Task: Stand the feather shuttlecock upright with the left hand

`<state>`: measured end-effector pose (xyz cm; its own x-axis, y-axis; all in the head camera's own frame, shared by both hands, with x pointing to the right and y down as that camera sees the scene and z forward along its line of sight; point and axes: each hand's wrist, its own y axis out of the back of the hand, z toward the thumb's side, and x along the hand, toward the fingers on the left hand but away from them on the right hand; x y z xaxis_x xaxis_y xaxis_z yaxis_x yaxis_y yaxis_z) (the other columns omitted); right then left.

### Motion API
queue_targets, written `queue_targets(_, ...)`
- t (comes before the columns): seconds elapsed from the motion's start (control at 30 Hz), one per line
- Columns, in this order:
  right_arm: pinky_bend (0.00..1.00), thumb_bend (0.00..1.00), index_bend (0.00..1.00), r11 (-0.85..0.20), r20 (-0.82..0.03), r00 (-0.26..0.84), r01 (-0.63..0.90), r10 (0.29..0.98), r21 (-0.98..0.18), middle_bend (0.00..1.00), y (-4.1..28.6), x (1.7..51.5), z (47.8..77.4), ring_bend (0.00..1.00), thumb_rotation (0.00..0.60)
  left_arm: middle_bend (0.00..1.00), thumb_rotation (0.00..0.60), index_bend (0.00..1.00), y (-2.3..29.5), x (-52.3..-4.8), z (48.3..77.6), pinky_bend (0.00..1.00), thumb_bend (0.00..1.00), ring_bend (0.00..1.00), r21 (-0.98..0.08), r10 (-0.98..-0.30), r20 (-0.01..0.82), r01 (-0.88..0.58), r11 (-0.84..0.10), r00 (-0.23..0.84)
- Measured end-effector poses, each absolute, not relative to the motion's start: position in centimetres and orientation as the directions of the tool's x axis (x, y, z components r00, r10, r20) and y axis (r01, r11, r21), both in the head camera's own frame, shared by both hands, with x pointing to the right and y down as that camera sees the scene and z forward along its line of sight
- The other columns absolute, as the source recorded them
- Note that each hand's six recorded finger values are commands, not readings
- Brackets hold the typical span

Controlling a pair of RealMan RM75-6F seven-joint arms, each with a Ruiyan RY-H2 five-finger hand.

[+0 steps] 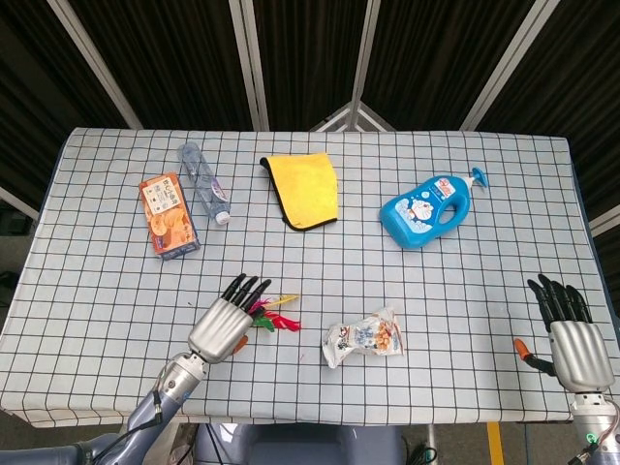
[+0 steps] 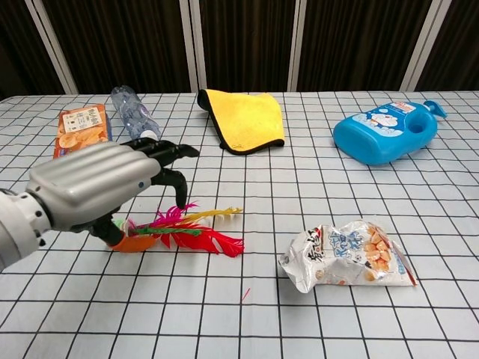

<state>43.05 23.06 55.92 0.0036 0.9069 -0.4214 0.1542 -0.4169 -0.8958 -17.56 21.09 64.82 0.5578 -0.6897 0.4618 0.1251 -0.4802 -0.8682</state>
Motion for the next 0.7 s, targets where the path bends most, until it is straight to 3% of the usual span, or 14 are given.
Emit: queue_targets(0.7,0.00,0.33,0.00,-0.421,-0.426,0.002,0.167,0.905,-0.892,0.00,23.1,43.0,55.9,0.00,0.600,0.02,0.600,0.48,21.4,-14.9,67.1,0.00,0.46,0.00,-0.864,-0.710,0.470,0.110,-0.491,0.524)
